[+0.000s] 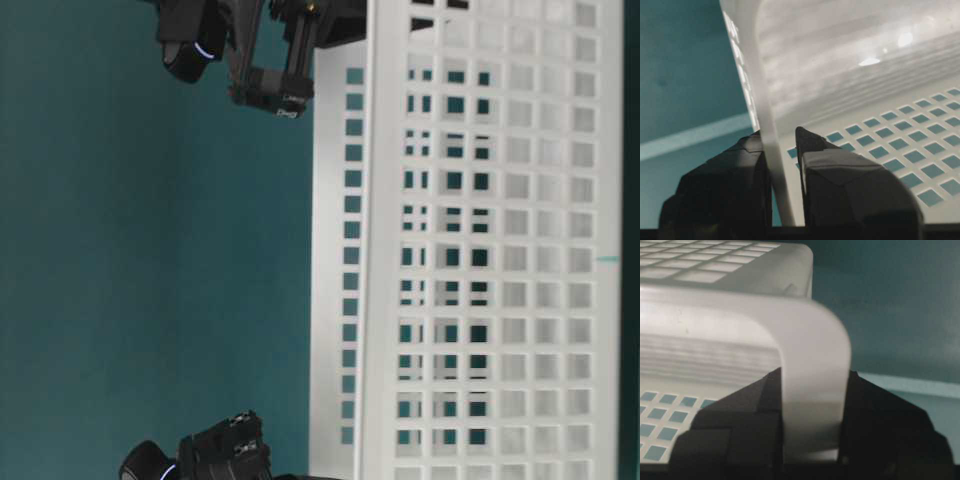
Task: Lift the white basket with both hands.
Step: 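Raise the basket with both grippers, pulling it toward the front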
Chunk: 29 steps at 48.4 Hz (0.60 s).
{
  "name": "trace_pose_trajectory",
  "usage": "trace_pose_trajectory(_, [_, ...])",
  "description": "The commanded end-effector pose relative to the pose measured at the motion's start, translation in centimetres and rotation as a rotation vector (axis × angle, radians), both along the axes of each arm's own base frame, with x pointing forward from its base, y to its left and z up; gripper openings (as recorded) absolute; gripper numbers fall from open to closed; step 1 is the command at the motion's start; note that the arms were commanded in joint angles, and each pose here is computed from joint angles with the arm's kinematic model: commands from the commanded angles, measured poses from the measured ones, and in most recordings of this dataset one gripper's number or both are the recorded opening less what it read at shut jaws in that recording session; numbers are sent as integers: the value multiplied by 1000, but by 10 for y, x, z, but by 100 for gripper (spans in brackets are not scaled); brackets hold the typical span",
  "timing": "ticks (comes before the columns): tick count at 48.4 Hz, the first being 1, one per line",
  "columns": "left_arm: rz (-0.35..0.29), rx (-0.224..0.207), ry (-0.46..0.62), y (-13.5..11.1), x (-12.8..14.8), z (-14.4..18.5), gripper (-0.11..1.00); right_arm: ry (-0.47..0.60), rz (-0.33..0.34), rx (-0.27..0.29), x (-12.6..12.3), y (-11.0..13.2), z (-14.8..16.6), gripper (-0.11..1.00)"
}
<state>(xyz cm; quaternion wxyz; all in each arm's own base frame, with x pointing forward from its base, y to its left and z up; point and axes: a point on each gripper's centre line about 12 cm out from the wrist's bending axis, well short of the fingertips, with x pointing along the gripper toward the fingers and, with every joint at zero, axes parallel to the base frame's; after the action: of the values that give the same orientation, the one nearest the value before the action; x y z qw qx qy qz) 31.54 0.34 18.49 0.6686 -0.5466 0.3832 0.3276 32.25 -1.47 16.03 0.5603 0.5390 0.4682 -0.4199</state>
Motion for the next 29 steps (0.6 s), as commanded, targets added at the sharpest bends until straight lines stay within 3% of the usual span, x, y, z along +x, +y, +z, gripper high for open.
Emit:
trace_pose_trajectory(1, [-22,-2,-63,-8,5,9,6,11,66,-4,-2,19,-3,16])
trace_pose_trajectory(8, [-16,-25,-43,-18,5,1,6,15,60,2,-5,27,-5,16])
trace_pose_trajectory(29, [-45,-25,-14,-28,9,-7,6,-4,50,12,-4,41,-6,16])
